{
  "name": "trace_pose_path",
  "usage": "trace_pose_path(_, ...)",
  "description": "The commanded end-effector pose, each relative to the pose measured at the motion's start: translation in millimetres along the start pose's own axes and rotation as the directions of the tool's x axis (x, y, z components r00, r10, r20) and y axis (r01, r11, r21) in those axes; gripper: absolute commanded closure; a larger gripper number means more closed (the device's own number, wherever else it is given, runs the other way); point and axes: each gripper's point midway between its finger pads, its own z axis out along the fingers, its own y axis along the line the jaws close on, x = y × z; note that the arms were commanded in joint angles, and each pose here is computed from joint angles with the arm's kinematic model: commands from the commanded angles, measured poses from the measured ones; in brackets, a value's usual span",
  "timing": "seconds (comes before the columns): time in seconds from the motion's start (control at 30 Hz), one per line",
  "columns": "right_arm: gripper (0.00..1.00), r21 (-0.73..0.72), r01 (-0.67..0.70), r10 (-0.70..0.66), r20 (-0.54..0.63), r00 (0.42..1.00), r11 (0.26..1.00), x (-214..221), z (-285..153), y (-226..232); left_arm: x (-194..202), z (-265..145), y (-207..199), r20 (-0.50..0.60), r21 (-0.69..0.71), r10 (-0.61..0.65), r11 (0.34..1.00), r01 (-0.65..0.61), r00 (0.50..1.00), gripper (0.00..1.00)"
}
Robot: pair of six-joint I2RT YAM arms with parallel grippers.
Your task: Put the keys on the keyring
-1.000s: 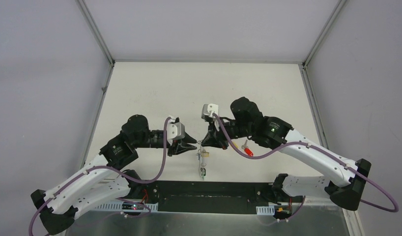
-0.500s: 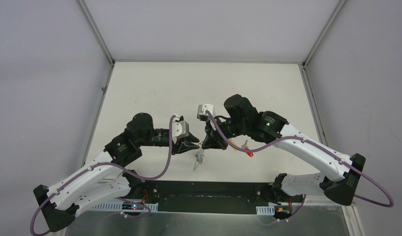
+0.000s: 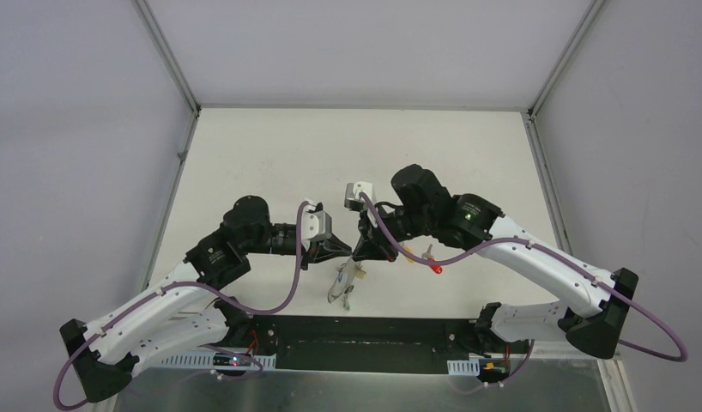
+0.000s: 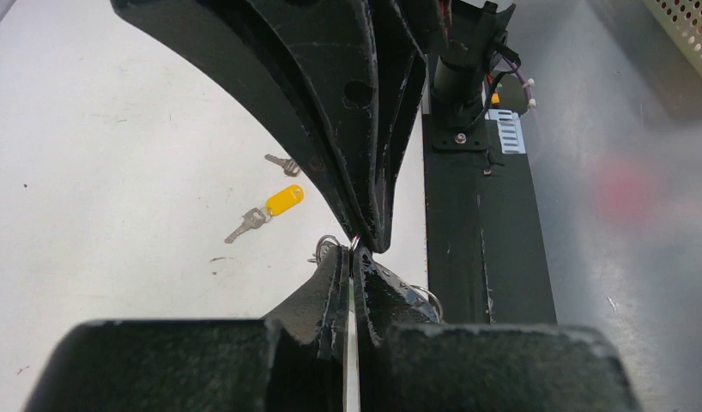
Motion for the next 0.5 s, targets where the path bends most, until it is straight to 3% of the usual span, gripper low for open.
trace_pose_path(0.0, 1.0, -0.007, 0.064, -0.063, 0.102, 0.993, 0.998, -31.4, -10.0, 7.2, -14.1, 1.2, -3.5, 0.02, 0.033, 0.034, 0.999, -0.035, 0.999, 1.0)
trace_pose_path(0.1, 0.97, 0.012, 0.069, -0.07, 0.112, 0.991, 0.998, -32.6, -10.8, 4.7, -16.0, 1.0, -2.4, 0.02, 0.022, 0.017, 1.0, -0.018, 1.0, 1.0)
trace_pose_path(0.3, 0.54, 0.139, 0.063, -0.089, 0.19, 0.978, 0.988, -37.5, -21.6, -9.0, -33.7, -7.5, 11.8, 0.109, -0.107, -0.037, 0.993, 0.049, 0.993, 1.0)
trace_pose_path(0.47, 0.41, 0.207, 0.086, -0.155, 0.35, 0.924, 0.975, -49.0, -38.6, -7.4, -51.9, -22.7, 20.8, 0.299, -0.214, -0.044, 0.97, 0.112, 0.953, 1.0)
